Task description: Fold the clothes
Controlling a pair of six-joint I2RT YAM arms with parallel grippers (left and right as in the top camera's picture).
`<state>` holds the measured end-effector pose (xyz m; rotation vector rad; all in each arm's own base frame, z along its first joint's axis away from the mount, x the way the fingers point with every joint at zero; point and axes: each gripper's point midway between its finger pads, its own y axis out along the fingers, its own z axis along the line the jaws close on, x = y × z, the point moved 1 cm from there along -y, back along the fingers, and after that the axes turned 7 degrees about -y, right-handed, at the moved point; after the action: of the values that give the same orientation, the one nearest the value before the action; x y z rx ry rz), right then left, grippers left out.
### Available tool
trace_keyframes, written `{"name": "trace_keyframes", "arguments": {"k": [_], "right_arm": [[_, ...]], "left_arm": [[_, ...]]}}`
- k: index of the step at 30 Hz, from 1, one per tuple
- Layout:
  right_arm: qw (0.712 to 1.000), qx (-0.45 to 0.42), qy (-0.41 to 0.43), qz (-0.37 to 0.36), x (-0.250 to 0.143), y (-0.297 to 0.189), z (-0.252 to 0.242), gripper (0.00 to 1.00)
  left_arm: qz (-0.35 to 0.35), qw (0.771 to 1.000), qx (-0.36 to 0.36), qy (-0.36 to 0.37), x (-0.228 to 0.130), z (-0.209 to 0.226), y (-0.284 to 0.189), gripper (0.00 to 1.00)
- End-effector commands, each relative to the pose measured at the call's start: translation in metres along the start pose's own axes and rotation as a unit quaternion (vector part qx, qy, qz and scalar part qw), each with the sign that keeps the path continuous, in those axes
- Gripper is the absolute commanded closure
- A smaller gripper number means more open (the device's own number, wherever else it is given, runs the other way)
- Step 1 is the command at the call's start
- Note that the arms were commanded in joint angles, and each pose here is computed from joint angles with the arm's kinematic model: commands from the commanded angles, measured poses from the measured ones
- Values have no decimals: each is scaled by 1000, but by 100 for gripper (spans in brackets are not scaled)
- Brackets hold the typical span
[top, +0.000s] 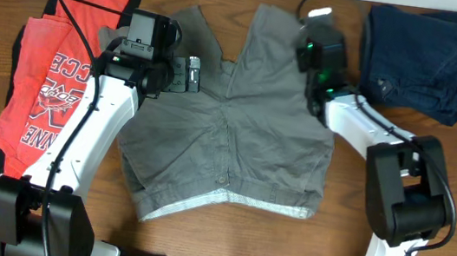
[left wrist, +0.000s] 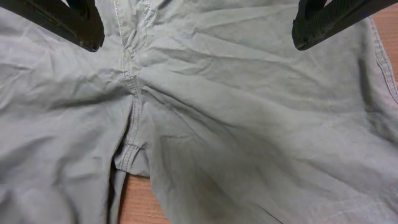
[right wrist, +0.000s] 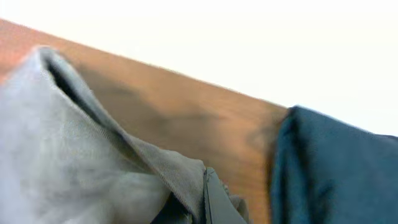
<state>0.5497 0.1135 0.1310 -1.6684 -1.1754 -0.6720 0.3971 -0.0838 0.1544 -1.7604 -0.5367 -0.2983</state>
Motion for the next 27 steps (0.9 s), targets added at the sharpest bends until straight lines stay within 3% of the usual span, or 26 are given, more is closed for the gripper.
{"name": "trace_keyframes", "arguments": {"k": [1, 2, 3, 4, 5, 13, 20, 27], "right_arm": [[998, -21, 55, -4, -8, 17, -34, 99], [997, -20, 69, -6, -13, 22, -40, 93], [997, -16, 75, -11, -15, 26, -45, 63], [997, -10, 77, -13, -18, 29, -47, 23], [997, -5, 80, -14, -19, 31, -51, 1], [997, 23, 68, 4, 2, 2, -46, 1], [984, 169, 53, 24, 39, -77, 0, 1], [952, 268, 85, 122, 13, -130, 31, 1]], "left_arm": [[4, 1000, 9, 2, -3, 5, 4, 2], [3, 1000, 9, 2, -2, 5, 4, 2], [2, 1000, 8, 3, -2, 5, 4, 2], [0, 1000, 8, 3, -1, 5, 4, 2], [-1, 1000, 7, 3, 0, 4, 4, 2], [-7, 1000, 5, 3, 2, 3, 4, 2], [1, 1000, 8, 16, -1, 5, 4, 2], [25, 999, 16, 34, -13, 9, 4, 2]]}}
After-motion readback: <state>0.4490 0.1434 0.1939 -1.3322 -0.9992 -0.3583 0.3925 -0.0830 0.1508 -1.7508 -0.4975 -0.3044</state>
